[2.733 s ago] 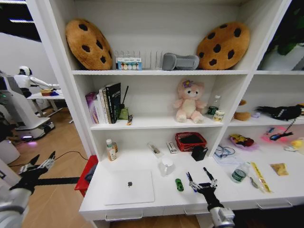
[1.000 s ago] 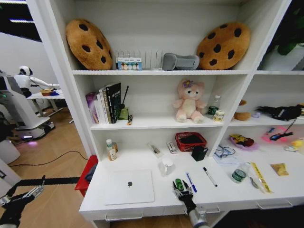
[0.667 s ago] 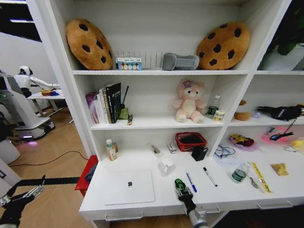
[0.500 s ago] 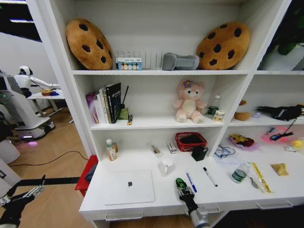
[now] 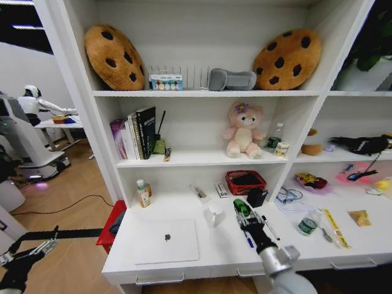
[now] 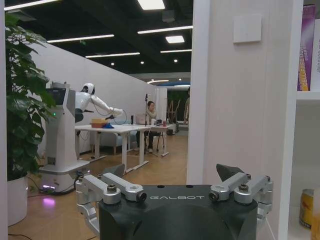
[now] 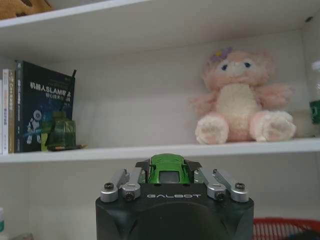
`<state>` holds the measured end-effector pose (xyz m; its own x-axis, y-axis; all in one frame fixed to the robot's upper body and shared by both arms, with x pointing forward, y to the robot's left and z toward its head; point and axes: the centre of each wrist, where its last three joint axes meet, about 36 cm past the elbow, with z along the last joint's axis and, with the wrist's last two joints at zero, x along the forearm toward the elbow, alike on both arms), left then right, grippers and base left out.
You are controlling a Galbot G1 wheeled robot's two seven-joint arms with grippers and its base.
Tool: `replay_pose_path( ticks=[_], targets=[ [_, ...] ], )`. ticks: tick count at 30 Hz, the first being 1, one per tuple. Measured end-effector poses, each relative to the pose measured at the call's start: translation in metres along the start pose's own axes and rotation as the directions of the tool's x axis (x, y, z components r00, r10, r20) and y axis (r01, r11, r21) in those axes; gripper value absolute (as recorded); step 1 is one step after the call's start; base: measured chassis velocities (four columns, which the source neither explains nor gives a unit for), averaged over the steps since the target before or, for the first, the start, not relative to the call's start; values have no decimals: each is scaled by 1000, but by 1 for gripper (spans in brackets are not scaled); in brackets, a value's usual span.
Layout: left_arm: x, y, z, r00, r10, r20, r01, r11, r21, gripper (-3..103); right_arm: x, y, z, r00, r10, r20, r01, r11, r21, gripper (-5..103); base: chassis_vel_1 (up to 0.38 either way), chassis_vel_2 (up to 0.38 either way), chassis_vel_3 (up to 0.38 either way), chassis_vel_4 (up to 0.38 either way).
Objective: Organize the objects on the table.
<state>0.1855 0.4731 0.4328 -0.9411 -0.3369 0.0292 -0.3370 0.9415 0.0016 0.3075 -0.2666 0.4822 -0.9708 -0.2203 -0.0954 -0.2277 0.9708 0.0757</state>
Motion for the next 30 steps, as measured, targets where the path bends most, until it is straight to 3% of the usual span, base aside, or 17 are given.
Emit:
replay_pose_path(
  ticks=[2, 12, 13, 14, 15, 17, 22, 24, 30],
  targets=[
    [0, 0, 0, 1000, -1, 0, 1, 1000, 0, 100, -32, -10, -25, 999, -49, 20, 49, 999, -17, 37, 0, 0, 0, 0],
    [0, 0, 0, 1000, 0, 0, 0, 1000, 0, 100, -86, -22, -62, 996, -71, 45, 74, 995, -65, 37, 0, 0, 0, 0],
    [0, 0, 0, 1000, 0, 0, 0, 1000, 0, 100, -102, -19, -69, 996, -78, 39, 81, 994, -80, 37, 0, 0, 0, 0],
    [0, 0, 0, 1000, -1, 0, 1, 1000, 0, 100, -148, -15, -85, 995, -90, 46, 94, 992, -85, 37, 0, 0, 0, 0],
    [0, 0, 0, 1000, -1, 0, 1, 1000, 0, 100, -148, -15, -85, 995, -90, 46, 94, 992, -85, 37, 0, 0, 0, 0],
    [0, 0, 0, 1000, 0, 0, 0, 1000, 0, 100, -191, -12, -81, 995, -94, 23, 95, 993, -75, 37, 0, 0, 0, 0],
    [0, 0, 0, 1000, -1, 0, 1, 1000, 0, 100, -227, 2, -75, 993, -121, -7, 121, 990, -67, 37, 0, 0, 0, 0],
    [0, 0, 0, 1000, 0, 1, 0, 1000, 0, 100, -259, 18, -76, 990, -138, -17, 137, 989, -50, 37, 0, 0, 0, 0],
    [0, 0, 0, 1000, 0, 0, 0, 1000, 0, 100, -297, 27, -67, 992, -109, -61, 108, 994, -16, 37, 0, 0, 0, 0]
  ],
)
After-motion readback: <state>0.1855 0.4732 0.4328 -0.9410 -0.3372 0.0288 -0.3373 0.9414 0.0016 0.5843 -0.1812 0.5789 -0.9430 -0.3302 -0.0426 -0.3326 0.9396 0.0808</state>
